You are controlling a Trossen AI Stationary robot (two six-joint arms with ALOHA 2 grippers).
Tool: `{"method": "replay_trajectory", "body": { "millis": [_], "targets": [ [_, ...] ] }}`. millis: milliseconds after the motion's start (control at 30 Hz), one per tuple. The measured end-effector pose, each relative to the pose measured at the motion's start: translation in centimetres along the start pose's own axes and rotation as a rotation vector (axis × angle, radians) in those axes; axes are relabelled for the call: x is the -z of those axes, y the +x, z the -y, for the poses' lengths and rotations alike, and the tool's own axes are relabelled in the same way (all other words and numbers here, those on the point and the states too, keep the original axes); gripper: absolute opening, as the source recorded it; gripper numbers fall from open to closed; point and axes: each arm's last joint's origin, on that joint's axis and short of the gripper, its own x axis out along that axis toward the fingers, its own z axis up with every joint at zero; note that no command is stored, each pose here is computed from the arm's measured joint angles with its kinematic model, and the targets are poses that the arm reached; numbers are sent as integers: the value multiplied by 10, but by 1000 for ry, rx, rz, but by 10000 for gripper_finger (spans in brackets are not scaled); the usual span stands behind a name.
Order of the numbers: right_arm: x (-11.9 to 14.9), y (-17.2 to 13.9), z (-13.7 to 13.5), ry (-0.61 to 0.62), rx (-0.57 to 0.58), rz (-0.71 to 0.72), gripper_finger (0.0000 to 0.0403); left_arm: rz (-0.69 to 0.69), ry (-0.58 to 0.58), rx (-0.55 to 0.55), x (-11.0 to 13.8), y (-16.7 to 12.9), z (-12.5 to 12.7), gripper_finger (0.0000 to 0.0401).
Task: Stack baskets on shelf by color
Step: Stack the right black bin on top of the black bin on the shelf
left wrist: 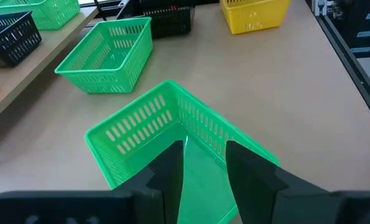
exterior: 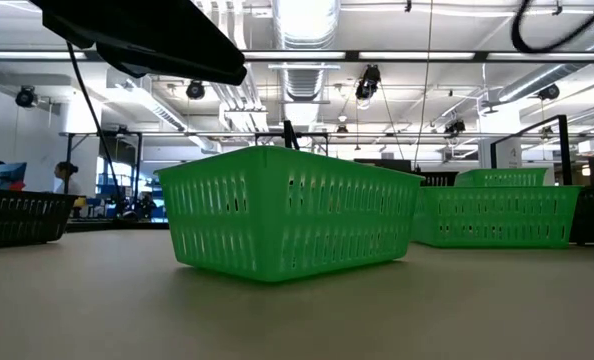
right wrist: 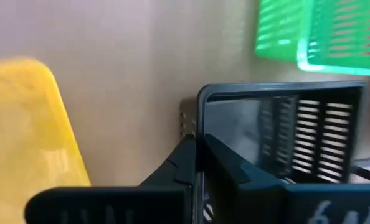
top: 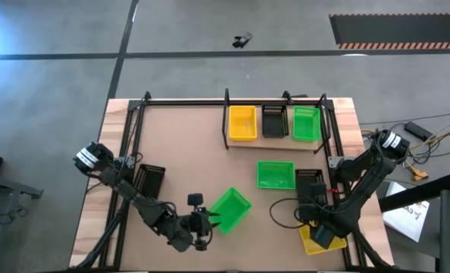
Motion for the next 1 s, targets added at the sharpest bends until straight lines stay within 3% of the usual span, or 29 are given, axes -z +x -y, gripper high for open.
{"method": "replay_trajectory", "body": {
  "millis": [233, 400, 500, 667, 767, 867, 1000],
  "targets": [
    [-24, -54, 16, 70, 163, 178, 12, 1, 3, 0, 0, 0, 0, 105],
    [-56, -82, 43, 26, 316, 332, 11, 1, 5, 0, 0, 0, 0, 105],
    [-80, -84, 72, -32, 407, 314, 11, 1, 5, 0, 0, 0, 0, 105],
    [-113, -63, 142, -109, 525, 131, 11, 2, 4, 1, 0, 0, 0, 105],
    [-126, -47, 185, -109, 490, 43, 11, 3, 3, 1, 0, 0, 0, 105],
    [-134, -31, 224, -67, 352, 16, 11, 3, 3, 1, 0, 0, 0, 105],
    [-132, -16, 259, 0, 252, 1, 11, 3, 2, 1, 0, 0, 0, 105]
  ]
}}
